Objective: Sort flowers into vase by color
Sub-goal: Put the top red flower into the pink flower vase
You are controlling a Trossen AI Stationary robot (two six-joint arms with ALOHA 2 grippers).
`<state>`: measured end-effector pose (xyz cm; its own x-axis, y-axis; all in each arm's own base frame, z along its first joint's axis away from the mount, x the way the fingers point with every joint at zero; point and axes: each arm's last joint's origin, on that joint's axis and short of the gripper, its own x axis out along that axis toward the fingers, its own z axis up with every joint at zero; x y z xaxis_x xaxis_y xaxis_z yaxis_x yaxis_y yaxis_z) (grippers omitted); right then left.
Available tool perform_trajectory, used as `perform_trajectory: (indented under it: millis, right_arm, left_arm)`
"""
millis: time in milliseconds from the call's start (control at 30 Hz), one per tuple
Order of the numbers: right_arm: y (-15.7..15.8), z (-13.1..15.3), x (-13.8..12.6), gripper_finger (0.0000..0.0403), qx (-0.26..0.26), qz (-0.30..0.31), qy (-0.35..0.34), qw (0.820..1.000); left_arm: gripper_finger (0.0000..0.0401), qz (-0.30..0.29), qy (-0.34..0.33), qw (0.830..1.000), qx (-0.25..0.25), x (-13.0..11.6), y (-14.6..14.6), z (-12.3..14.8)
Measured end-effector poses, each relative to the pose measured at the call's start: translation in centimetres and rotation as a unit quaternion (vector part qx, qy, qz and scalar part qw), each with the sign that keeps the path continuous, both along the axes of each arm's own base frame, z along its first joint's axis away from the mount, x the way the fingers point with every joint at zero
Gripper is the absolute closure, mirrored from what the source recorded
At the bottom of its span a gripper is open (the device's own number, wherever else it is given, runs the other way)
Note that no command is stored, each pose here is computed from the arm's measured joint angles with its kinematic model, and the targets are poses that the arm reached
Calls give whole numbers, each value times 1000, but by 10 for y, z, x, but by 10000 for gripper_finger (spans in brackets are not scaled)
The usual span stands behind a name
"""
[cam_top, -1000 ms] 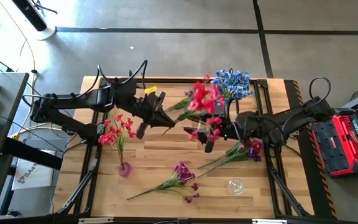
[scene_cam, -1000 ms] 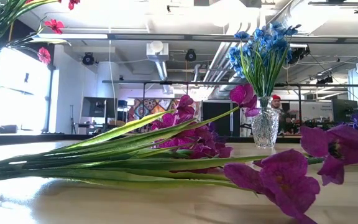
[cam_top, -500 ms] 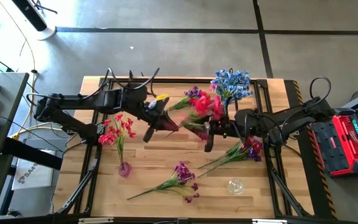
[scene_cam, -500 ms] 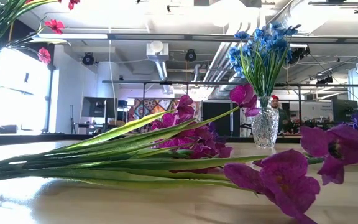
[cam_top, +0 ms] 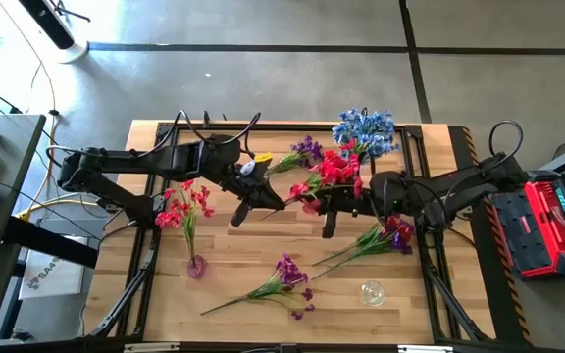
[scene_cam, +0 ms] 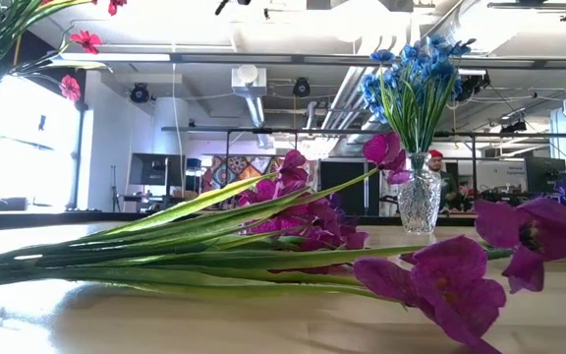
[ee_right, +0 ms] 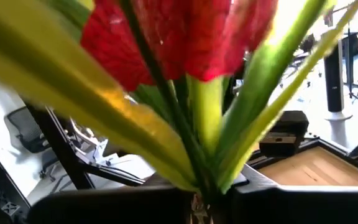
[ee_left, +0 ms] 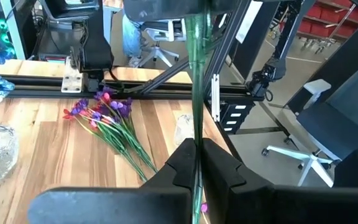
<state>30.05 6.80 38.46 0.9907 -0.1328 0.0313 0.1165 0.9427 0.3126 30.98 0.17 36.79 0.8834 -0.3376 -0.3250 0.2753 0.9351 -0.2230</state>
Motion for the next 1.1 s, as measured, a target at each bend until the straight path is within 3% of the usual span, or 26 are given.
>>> perform_trajectory:
  millis: [367, 533, 833, 1100]
  right_arm:
    - [-8, -13, 2, 400, 28, 15, 61, 998]
    - [-10, -13, 3, 401, 25, 24, 60, 998]
    - [-17, -14, 4, 402, 21, 40, 65, 997]
    - [-18, -14, 4, 401, 23, 43, 70, 996]
  left_arm:
    - [259, 5, -24, 1000, 3, -1, 0, 6]
    - [231, 7, -14, 1000, -9, 8, 1, -2]
    - [242, 10, -39, 999, -23, 22, 3, -5]
    - [342, 4, -34, 999, -15, 27, 3, -11]
